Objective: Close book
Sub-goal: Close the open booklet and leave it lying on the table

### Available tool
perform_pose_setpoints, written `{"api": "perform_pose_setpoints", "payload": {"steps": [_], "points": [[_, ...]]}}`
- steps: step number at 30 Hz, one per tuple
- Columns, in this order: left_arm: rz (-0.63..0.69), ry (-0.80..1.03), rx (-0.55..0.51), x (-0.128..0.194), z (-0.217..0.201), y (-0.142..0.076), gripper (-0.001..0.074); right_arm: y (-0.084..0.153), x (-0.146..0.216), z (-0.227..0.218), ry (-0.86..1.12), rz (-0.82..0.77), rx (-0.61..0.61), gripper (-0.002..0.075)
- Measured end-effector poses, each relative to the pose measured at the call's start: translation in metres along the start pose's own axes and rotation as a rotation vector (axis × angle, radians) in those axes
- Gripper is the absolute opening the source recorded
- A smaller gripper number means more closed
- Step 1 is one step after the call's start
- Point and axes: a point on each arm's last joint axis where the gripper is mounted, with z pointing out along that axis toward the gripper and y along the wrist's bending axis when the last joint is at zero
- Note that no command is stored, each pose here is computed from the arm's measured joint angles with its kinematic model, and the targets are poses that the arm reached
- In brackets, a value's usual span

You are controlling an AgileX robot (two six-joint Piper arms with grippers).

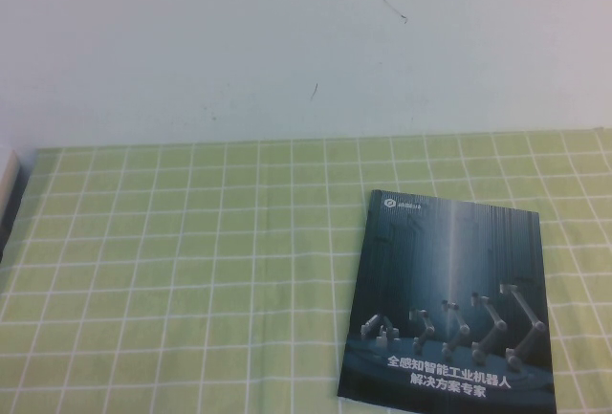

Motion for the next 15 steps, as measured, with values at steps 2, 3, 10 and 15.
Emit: {"api": "perform_pose_setpoints", "payload": {"steps": [2,3,10,15], "points": [[-0.008,-0.004,-0.026,-0.0002,0.0000,0.0014,-0.0004,0.0000,0.0000,0.0000,0.000,0.000,0.000,-0.0003],[-0.012,-0.006,-0.037,-0.0003,-0.0001,0.0020,-0.0004,0.0000,0.0000,0.0000,0.000,0.000,0.000,-0.0003],[-0.029,-0.015,-0.091,-0.0007,-0.0003,0.0049,-0.0004,0.0000,0.0000,0.0000,0.000,0.000,0.000,-0.0003],[-0.029,-0.015,-0.092,-0.0007,-0.0003,0.0050,-0.0004,0.0000,0.0000,0.0000,0.000,0.000,0.000,-0.0003]]}}
